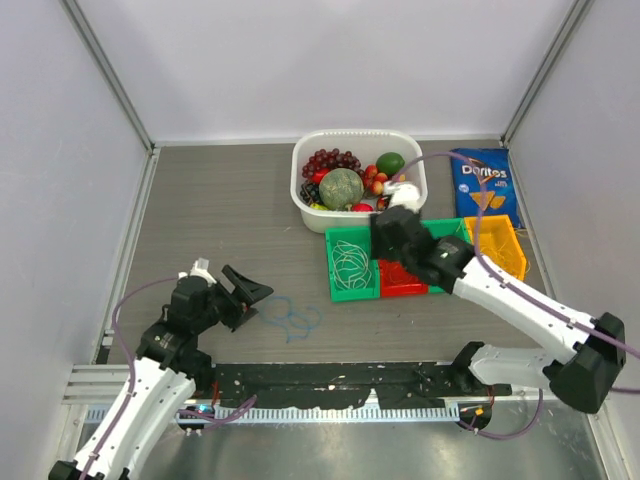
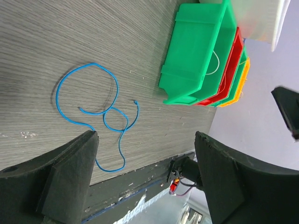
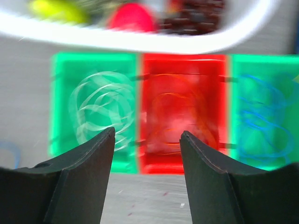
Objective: Untangle the cables
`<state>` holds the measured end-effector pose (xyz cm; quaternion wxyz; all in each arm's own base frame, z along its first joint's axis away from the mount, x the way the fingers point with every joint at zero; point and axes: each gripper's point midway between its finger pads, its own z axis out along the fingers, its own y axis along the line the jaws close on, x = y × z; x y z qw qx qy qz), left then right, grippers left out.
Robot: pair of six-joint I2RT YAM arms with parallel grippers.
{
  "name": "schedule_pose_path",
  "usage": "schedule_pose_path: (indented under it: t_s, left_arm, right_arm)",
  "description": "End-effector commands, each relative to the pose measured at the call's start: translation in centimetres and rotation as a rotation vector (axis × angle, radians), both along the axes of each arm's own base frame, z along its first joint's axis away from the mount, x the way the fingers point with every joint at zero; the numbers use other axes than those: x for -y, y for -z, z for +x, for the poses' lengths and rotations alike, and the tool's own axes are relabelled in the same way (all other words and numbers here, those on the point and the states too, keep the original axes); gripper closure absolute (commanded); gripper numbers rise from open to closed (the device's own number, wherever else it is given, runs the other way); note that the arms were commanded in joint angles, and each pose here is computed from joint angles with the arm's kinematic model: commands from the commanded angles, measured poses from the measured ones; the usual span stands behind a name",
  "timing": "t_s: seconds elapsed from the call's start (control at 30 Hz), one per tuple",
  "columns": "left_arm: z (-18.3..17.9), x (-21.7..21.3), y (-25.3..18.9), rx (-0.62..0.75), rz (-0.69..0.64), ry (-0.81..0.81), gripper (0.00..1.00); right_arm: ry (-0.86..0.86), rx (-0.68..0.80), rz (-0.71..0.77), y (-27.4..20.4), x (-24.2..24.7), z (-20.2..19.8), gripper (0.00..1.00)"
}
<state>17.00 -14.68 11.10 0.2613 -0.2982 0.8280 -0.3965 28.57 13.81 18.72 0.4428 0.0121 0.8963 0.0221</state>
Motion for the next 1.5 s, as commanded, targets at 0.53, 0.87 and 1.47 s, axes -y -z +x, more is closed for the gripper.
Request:
schedule_pose_path:
  t_s: [0.53,0.87,1.47]
  left_arm:
    - [-3.2,-7.6,-13.0,0.446,0.048,-0.292,0.09]
    - [-2.7,-6.4,-12.9,0.447,0.007,-0.255,0.09]
    - [-2.7,-5.8,-12.8,0.453,-0.021,-0.233,0.09]
  right_arm:
    - [-1.014,-0.245,-0.056,13.0,-24.3,-15.6,0.27]
    - [-0.961,-0.181,-0.191,16.0,-24.7,-13.1,0.23]
    - [-0.993,-0.152,-0.026,12.0,-26.1,-13.7,0.99]
